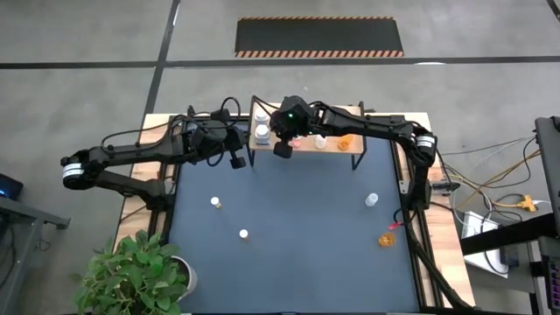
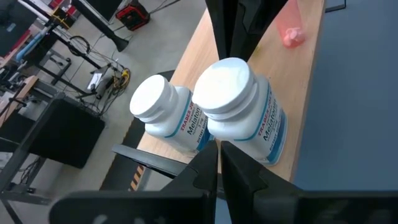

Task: Pick and place medicine bottles onto shelf by color
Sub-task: Adjust the white pill bottle on the shelf, then put the orange pill bottle on the shelf

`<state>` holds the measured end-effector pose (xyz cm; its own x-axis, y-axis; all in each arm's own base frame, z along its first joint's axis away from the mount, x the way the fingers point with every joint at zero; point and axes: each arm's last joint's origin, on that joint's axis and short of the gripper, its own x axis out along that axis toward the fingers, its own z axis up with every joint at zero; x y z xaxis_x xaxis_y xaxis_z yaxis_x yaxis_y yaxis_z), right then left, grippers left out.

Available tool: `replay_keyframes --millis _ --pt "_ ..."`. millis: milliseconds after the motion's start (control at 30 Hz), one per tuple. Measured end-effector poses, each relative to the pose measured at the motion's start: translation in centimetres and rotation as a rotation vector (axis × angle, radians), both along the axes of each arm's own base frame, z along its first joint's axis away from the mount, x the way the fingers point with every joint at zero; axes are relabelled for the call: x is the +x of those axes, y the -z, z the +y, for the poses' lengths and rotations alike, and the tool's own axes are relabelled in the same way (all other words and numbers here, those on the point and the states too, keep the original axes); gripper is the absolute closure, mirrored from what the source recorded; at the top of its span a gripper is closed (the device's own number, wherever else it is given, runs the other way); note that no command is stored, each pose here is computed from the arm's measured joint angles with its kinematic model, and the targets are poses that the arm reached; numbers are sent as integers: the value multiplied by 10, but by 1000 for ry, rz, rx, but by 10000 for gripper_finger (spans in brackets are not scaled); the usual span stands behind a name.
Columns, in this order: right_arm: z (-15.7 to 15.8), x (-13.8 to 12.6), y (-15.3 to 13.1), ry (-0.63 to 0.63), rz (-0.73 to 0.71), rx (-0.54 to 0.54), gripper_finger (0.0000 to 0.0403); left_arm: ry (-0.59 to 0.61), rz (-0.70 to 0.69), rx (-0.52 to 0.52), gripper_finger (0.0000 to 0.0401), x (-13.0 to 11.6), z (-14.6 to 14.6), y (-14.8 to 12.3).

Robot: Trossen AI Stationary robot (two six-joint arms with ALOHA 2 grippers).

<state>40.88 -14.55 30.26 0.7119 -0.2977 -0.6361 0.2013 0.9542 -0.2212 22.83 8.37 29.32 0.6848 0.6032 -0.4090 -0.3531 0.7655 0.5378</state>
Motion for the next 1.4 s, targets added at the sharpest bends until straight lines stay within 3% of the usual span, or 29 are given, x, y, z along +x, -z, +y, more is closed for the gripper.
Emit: replay_keyframes --millis 1133,1400 --pt "-1 1 0 0 -8 -16 394 0 -1 -2 400 0 0 0" --pt "7 -16 -26 -18 -22 -42 394 -9 -23 -31 400 0 -1 0"
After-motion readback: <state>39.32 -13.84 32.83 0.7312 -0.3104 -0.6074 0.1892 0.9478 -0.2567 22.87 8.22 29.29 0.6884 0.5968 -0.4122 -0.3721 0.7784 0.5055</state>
